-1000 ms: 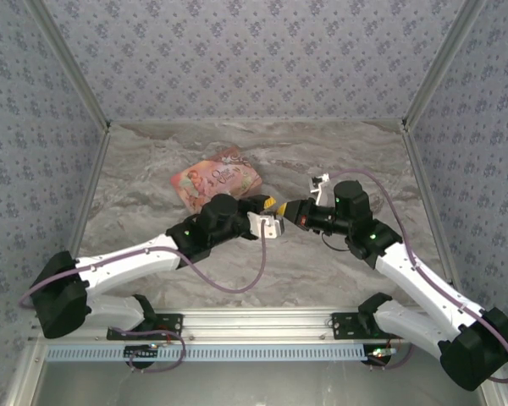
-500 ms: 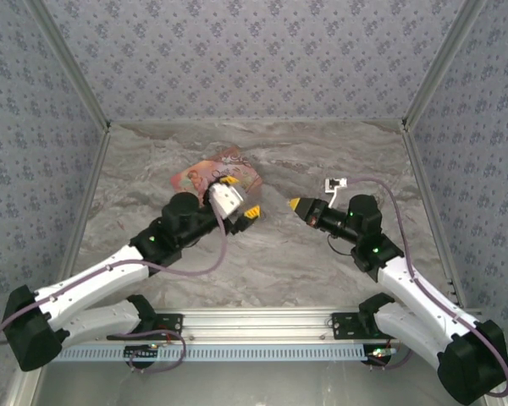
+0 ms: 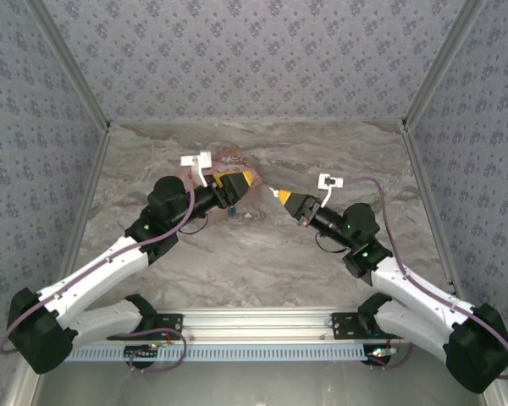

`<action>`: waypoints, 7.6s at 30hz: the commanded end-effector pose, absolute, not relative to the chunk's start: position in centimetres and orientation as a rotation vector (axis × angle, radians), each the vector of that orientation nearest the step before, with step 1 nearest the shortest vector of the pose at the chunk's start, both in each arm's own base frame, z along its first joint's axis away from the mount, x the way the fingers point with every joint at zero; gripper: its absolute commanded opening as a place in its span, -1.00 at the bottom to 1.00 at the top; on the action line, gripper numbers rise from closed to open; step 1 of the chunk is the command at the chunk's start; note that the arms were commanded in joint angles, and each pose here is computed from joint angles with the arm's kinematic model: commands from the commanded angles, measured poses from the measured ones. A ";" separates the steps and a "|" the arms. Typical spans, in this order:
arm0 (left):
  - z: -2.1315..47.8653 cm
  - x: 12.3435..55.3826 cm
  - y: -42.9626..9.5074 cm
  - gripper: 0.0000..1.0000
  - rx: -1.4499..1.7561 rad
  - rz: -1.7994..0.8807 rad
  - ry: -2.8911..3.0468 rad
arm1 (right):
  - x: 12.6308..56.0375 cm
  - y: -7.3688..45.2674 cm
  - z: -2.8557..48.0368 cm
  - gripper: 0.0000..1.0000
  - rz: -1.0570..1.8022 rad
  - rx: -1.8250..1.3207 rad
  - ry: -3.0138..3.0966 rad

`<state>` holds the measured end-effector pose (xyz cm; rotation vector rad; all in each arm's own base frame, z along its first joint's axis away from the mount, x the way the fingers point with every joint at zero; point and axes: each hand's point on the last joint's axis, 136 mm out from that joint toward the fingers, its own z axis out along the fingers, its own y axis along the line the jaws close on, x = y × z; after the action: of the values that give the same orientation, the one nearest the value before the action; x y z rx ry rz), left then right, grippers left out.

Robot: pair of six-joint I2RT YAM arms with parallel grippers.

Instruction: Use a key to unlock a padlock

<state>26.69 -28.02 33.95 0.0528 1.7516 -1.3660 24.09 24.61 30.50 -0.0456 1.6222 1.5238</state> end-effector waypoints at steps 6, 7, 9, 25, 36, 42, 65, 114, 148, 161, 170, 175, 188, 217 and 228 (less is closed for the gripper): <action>37.0 26.1 -30.1 0.37 -0.029 -1.698 1.673 | 22.9 26.2 34.4 -1.00 1.544 -0.128 1.476; 37.0 26.1 -30.3 0.36 -0.029 -1.714 1.672 | 22.9 26.3 34.5 -1.00 1.547 -0.131 1.474; 37.0 26.0 -30.6 0.33 -0.026 -1.736 1.667 | 22.8 26.6 34.7 -1.00 1.553 -0.138 1.472; 37.0 25.3 -31.7 -0.13 0.038 -1.755 1.680 | 24.0 27.6 36.1 -1.00 1.554 -0.129 1.458; 37.0 25.3 -31.5 -0.63 0.038 -1.737 1.673 | 24.7 27.6 35.5 -1.00 1.545 -0.092 1.482; 37.0 25.2 -31.0 -0.97 0.069 -1.654 1.689 | 24.8 27.1 34.4 -0.91 1.524 -0.083 1.522; 38.4 22.7 -31.5 -1.00 0.463 -1.452 1.716 | 21.5 27.2 35.5 0.11 1.572 -0.421 1.514; 29.1 31.5 -26.0 0.63 0.231 -0.895 2.096 | 23.7 22.4 26.2 -1.00 1.075 -0.172 2.014; 11.5 39.3 -32.8 0.63 0.467 -0.389 2.604 | 22.6 13.5 20.2 -1.00 0.523 0.035 2.328; 9.3 34.3 -35.5 0.58 0.551 -0.436 2.656 | 21.7 11.7 21.2 -1.00 0.549 0.068 2.357; 9.9 29.8 -38.4 0.51 0.667 -0.544 2.674 | 22.1 9.8 21.3 -1.00 0.639 0.134 2.388; 10.3 27.0 -38.3 0.49 0.761 -0.531 2.698 | 22.5 8.8 20.4 -1.00 0.633 0.174 2.417; 17.4 26.8 -32.4 0.63 0.579 -0.548 2.544 | 25.0 9.0 18.2 -1.00 0.667 0.215 2.435; 11.0 37.2 -20.2 0.62 0.019 -0.383 2.630 | 24.6 11.5 15.9 -1.00 0.660 0.152 2.460; 10.0 40.3 -22.2 0.62 0.130 -0.380 2.613 | 23.0 11.5 15.4 -1.00 0.615 0.155 2.436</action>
<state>40.11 -21.53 11.76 0.0729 2.5653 -0.3739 23.16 11.92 15.43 0.1158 2.4485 0.6450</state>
